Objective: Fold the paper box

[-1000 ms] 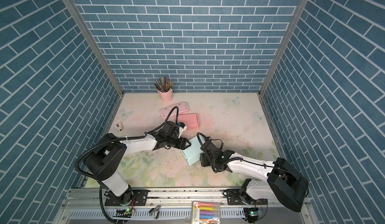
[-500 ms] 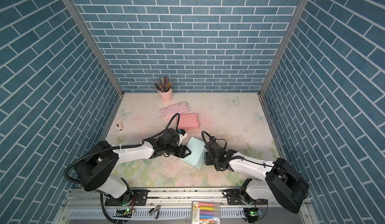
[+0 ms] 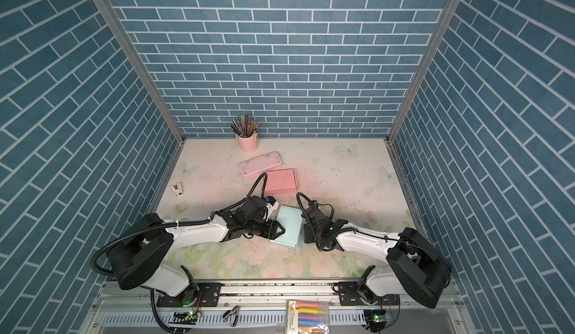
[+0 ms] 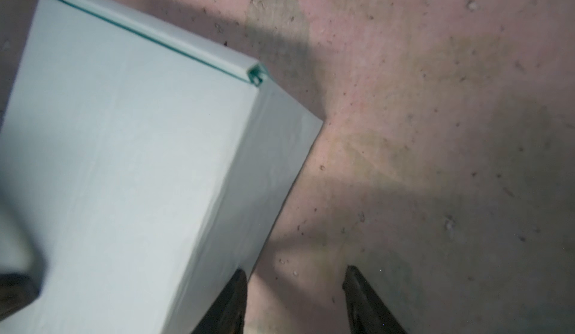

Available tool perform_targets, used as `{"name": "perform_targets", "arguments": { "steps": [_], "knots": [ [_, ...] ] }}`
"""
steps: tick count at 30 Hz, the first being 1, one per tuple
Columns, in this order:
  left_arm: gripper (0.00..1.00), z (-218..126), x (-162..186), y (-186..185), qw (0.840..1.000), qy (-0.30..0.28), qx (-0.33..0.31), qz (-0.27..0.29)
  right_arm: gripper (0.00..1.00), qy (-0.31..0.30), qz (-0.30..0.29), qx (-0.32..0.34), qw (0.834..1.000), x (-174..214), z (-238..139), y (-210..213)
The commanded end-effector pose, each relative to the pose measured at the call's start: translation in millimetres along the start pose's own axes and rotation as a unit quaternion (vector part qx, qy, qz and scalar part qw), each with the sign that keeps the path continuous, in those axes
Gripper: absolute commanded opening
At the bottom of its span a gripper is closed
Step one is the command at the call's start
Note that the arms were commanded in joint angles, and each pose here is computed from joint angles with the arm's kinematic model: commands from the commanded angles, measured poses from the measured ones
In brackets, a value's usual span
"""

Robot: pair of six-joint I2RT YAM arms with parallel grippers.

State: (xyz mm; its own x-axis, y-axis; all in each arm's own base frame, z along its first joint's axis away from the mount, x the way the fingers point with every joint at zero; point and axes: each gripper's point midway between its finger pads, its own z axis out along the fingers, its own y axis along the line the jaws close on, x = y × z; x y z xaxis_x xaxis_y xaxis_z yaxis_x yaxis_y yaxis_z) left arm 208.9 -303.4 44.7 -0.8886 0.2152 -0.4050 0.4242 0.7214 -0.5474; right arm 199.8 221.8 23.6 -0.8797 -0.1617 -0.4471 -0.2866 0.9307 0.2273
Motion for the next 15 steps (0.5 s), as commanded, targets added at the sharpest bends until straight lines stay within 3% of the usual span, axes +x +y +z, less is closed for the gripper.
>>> {"name": "perform_targets", "arguments": {
  "steps": [1, 15],
  "knots": [
    [0.58, 0, 4, -33, 0.998, 0.008, 0.059, 0.023, 0.52, -0.001, -0.013, -0.063, 0.998, -9, 3, 38],
    [0.58, -8, 8, -36, 0.996, -0.001, 0.087, 0.008, 0.51, -0.028, -0.018, -0.121, 0.992, -27, -1, 67]
  ]
}}
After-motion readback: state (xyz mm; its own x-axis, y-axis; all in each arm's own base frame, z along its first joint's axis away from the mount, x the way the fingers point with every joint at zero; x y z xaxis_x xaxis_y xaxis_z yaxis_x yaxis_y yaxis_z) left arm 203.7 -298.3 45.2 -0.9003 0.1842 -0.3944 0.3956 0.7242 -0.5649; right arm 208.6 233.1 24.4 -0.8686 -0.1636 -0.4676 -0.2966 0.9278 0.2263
